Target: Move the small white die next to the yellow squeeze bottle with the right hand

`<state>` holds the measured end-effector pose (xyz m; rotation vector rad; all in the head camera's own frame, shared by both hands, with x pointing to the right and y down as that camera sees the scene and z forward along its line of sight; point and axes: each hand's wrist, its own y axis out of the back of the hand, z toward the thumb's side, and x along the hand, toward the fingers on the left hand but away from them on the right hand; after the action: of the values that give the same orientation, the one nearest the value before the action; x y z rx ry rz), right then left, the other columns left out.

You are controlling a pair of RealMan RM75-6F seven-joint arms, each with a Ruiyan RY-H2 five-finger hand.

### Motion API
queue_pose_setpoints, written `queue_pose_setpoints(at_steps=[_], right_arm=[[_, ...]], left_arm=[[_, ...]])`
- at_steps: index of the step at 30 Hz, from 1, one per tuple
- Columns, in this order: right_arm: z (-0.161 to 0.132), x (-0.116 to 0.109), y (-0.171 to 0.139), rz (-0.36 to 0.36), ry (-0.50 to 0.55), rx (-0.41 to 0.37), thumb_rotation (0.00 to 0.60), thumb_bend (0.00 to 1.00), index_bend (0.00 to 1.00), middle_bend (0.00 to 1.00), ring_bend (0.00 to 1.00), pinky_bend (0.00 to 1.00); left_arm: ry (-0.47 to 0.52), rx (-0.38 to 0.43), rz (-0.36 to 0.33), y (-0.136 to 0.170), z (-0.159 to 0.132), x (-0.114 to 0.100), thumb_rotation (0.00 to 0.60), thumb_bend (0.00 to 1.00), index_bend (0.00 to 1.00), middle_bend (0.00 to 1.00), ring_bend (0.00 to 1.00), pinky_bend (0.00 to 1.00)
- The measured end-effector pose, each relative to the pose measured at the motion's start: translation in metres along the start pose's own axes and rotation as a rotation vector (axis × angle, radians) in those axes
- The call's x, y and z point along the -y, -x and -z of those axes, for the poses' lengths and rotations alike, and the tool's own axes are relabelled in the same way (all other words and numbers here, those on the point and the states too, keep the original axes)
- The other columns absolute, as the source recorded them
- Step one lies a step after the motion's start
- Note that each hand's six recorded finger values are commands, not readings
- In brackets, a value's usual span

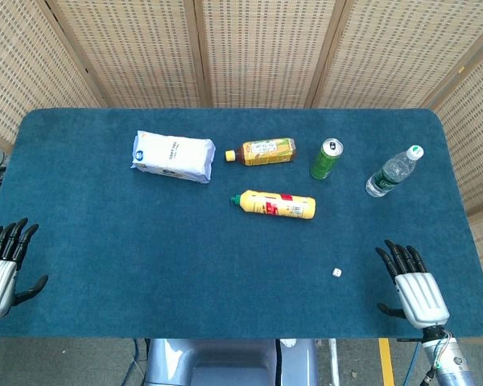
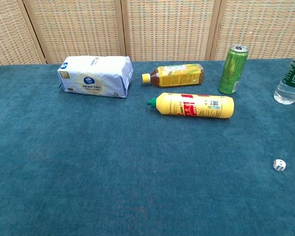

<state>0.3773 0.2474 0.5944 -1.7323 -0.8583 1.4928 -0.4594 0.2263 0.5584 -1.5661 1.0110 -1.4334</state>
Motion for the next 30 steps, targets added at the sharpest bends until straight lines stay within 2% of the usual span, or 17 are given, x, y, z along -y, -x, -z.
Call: queue_pose_setpoints(at_steps=[30], right_arm=[[-0.0053, 0.0049, 0.0007, -0.020, -0.003, -0.015, 0.600, 0.00, 0.09, 0.00, 0.00, 0.00]], left_arm=[[0.000, -0.019, -0.006, 0.0040, 0.0050, -0.0038, 0.600, 0.27, 0.00, 0.00, 0.00, 0.00]])
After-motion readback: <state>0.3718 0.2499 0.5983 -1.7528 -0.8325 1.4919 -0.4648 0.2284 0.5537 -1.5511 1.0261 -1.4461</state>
